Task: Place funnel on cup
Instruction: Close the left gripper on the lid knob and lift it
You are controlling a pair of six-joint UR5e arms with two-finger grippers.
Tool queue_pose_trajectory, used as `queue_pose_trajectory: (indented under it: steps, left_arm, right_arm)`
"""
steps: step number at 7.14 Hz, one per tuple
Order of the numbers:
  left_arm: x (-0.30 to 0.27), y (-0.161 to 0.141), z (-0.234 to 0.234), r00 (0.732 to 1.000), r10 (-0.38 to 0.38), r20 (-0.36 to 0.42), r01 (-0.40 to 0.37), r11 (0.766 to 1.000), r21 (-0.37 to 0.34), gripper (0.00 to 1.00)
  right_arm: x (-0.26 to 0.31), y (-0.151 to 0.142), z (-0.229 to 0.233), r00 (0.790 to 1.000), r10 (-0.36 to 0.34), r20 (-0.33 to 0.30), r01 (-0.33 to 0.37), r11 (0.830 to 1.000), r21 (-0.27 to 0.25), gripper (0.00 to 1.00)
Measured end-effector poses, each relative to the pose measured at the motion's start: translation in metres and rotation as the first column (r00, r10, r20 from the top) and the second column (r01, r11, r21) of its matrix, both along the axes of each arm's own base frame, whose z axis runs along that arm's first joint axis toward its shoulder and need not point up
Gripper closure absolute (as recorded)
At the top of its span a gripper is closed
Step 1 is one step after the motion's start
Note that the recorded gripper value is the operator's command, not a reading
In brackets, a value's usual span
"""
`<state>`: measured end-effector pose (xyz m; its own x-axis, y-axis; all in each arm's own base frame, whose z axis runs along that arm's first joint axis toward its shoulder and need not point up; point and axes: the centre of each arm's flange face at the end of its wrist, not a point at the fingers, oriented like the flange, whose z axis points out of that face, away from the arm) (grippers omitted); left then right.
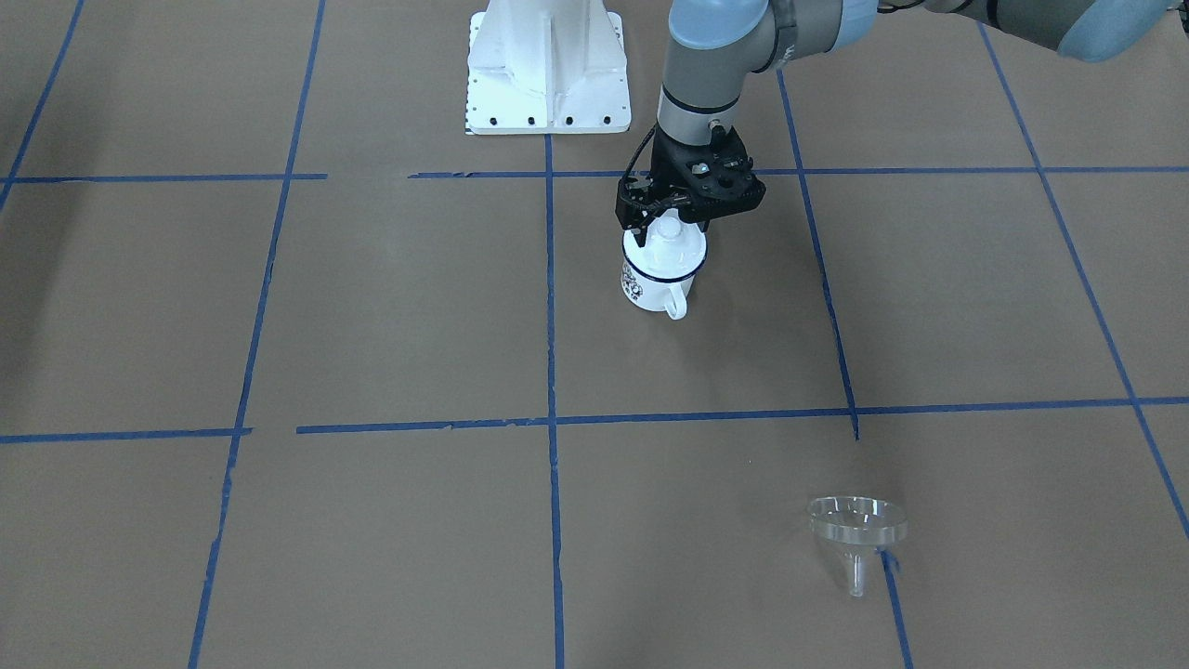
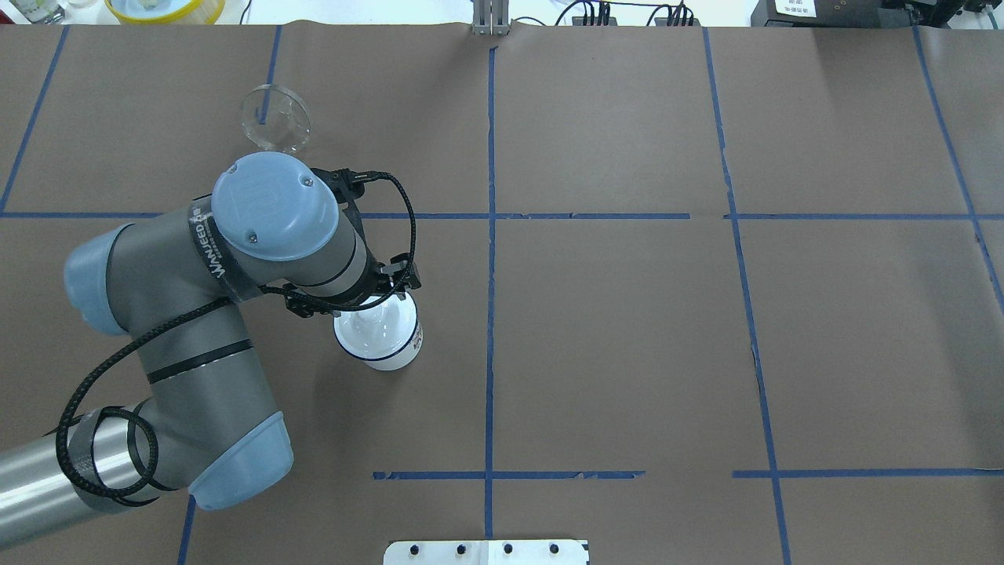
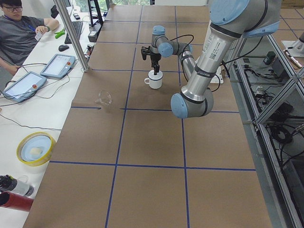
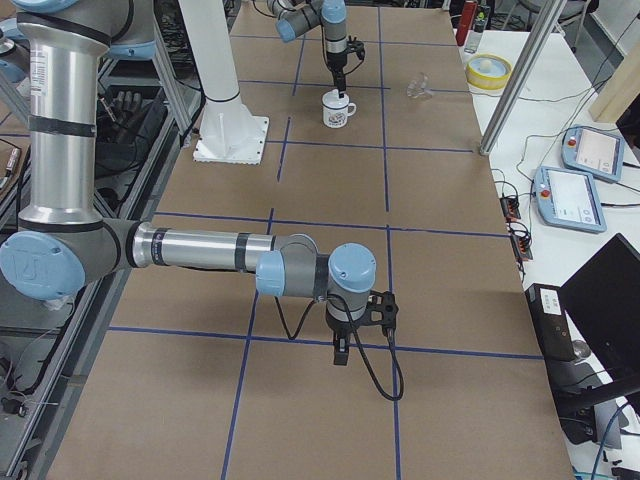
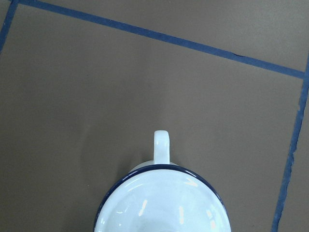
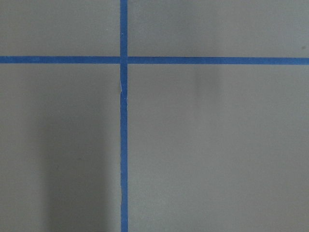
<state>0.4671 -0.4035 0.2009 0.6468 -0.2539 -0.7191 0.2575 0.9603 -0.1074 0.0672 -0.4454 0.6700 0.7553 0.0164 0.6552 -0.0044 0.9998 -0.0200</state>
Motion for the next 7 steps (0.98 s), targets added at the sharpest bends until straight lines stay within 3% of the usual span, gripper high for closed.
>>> queue_pose_trajectory:
  steps: [3,4,6,7]
  left_arm:
    - [-0.0003,0.0007,-0.0002,1.0,0.002,-0.001,-0.002,1.0,0.0,0.21]
    - [0.0,0.001,0.0004,1.0,0.003,-0.001,-0.003,1.0,-0.001,0.28]
    - [0.0001,0.0015,0.0007,1.0,0.006,-0.002,-0.006,1.0,-0.004,0.8]
    - [-0.0004,0.002,0.0,1.0,0.007,-0.003,-0.007,1.0,-0.004,1.0]
  right_arm:
    - [0.0,0.0,0.0,1.0,0.0,0.0,0.0,1.0,0.0,0.0]
    - [0.0,0.0,0.0,1.0,0.0,0.0,0.0,1.0,0.0,0.0]
    - [0.0,0.0,0.0,1.0,0.0,0.0,0.0,1.0,0.0,0.0]
    - [0.0,0.0,0.0,1.0,0.0,0.0,0.0,1.0,0.0,0.0]
